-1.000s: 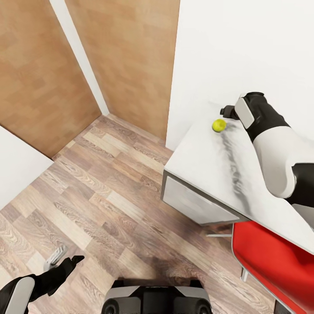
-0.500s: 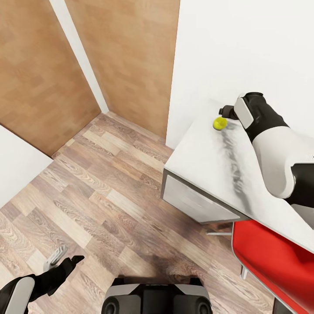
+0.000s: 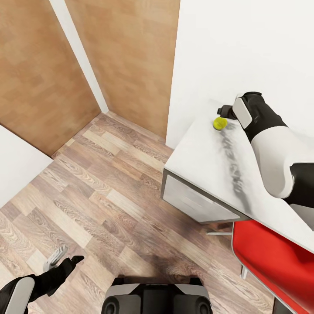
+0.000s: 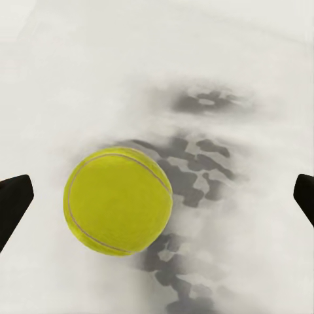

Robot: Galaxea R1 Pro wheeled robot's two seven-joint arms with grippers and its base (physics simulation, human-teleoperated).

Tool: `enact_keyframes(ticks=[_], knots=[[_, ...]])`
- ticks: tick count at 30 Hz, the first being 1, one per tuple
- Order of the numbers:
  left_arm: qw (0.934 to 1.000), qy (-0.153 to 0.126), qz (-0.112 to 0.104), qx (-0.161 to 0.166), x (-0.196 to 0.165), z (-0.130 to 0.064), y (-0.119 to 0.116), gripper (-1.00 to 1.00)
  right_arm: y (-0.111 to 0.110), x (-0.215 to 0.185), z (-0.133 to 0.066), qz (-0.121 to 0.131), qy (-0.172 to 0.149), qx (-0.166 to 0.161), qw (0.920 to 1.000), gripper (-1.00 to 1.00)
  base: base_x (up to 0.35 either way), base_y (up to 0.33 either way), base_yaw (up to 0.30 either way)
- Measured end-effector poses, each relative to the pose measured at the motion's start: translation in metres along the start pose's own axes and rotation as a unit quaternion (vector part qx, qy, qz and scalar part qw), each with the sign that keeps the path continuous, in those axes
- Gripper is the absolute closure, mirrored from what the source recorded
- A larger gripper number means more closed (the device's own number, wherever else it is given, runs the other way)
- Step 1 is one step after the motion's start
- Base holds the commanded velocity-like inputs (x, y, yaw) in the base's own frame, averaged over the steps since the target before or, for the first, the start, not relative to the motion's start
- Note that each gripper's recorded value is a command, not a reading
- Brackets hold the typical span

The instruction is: Put all the toys in the child's room - the three board games (two on the bed and one on the table), the two jigsaw puzzles on the table, and the tennis ball on the table - inside the toy box on the table in the child's room.

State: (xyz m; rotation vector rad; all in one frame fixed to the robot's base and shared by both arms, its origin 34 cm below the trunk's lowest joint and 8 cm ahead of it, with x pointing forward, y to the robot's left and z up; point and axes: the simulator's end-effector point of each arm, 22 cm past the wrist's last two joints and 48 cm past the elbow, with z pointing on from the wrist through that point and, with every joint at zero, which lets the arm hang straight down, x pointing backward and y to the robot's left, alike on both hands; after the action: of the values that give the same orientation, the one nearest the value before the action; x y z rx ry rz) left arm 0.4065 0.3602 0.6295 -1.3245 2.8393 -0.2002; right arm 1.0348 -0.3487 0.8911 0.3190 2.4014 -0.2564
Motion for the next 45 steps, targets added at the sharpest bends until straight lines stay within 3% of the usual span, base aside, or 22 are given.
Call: enact_keyframes(ticks=[45], knots=[[0.9997, 0.011, -0.008, -0.019, 0.010, 0.014, 0.017, -1.00, 0.005, 0.028, 0.027, -0.005, 0.018, 0.002, 0.9998, -1.00, 0.000, 0.000, 0.000]])
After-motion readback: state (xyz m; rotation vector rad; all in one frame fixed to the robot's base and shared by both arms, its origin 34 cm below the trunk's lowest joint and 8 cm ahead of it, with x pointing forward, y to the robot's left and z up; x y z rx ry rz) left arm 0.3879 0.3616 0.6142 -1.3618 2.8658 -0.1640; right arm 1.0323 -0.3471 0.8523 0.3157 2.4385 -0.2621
